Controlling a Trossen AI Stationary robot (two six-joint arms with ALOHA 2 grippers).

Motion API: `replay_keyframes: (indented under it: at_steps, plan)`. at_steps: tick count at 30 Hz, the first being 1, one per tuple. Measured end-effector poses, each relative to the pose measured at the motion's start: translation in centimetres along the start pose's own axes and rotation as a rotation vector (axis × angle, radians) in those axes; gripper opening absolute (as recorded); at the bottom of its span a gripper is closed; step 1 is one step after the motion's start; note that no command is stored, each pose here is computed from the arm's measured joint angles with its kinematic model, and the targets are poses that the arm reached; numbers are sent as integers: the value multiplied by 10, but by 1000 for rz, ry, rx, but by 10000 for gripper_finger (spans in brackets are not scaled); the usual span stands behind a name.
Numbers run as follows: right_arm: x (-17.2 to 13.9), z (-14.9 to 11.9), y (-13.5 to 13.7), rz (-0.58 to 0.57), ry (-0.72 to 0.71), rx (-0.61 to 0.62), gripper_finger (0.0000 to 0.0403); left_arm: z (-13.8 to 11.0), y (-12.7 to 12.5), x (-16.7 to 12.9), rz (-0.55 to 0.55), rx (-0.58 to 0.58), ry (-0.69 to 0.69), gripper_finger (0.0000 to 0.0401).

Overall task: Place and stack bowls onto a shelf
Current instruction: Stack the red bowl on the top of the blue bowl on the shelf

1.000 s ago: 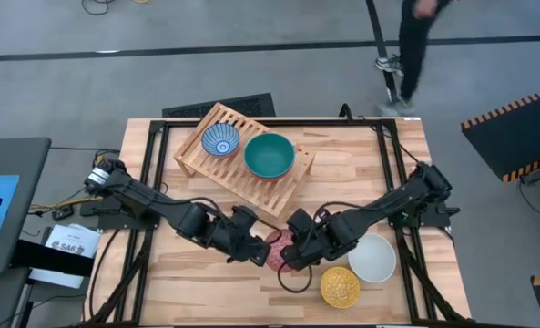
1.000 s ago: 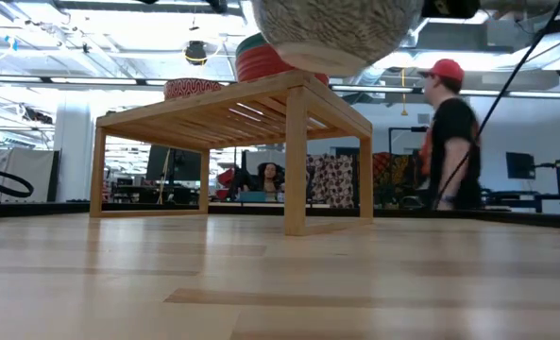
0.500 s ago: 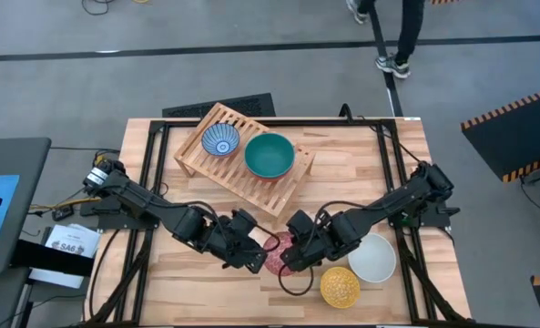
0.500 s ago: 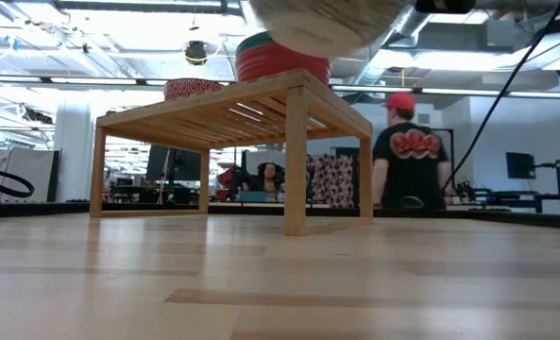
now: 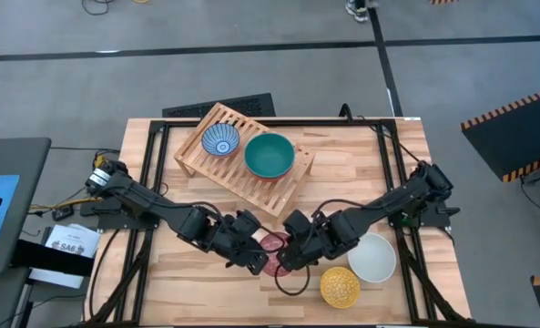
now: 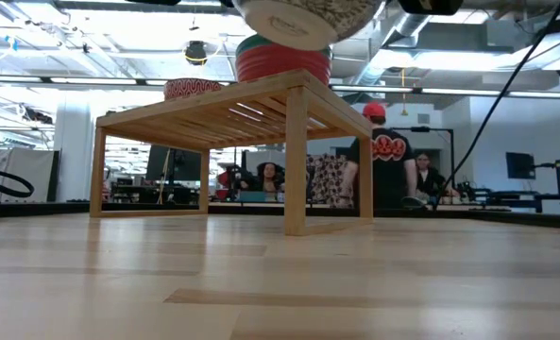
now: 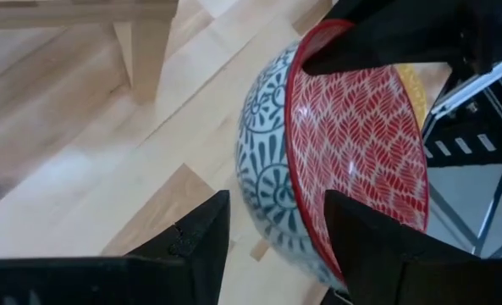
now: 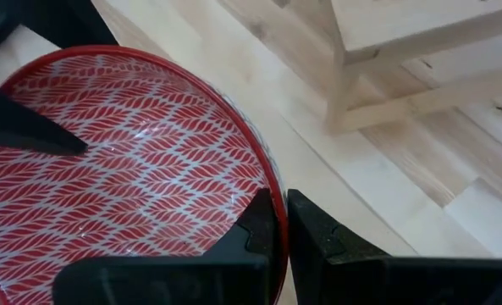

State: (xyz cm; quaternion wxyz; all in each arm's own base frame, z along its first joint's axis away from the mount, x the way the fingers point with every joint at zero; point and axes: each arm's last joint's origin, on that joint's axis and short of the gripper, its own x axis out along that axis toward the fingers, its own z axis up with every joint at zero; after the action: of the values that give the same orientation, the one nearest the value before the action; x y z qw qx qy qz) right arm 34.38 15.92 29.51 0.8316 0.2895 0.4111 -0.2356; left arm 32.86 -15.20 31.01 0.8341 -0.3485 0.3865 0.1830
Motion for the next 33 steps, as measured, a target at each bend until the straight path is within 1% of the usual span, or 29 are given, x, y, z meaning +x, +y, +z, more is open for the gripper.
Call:
replay_keyframes:
  at_steps: [3,5,8,10,13,15,20,24,26,28,31,33]
  plan:
    - [0,1,2,16,-8,7,35,1,0,0,0,-5,-11,167]
    - [0,1,3,25,-12,2,35,2,1,1,5,-9,-18,150]
    - [1,3,3,29,-17,11,36,5,2,1,7,-14,-18,111]
    - [2,6,2,25,-23,26,44,6,3,2,12,-18,-17,77]
    - [2,8,3,43,-37,45,76,8,9,5,56,-1,-9,28]
    - [0,9,4,55,-38,41,106,10,11,6,68,14,-2,11]
    - [-8,10,3,80,-28,-29,177,10,12,5,65,44,29,3]
    - [-28,15,-4,105,-32,-71,218,10,14,-2,56,52,61,2]
    - [-43,19,-9,118,-41,-83,229,12,17,-14,42,59,79,1]
    - [-54,21,-16,115,-57,-97,234,15,21,-32,17,52,72,1]
    - [-74,22,-27,92,-85,-108,233,23,30,-68,-30,29,37,1]
    - [-88,22,-35,76,-112,-99,231,34,43,-99,-68,0,-36,1]
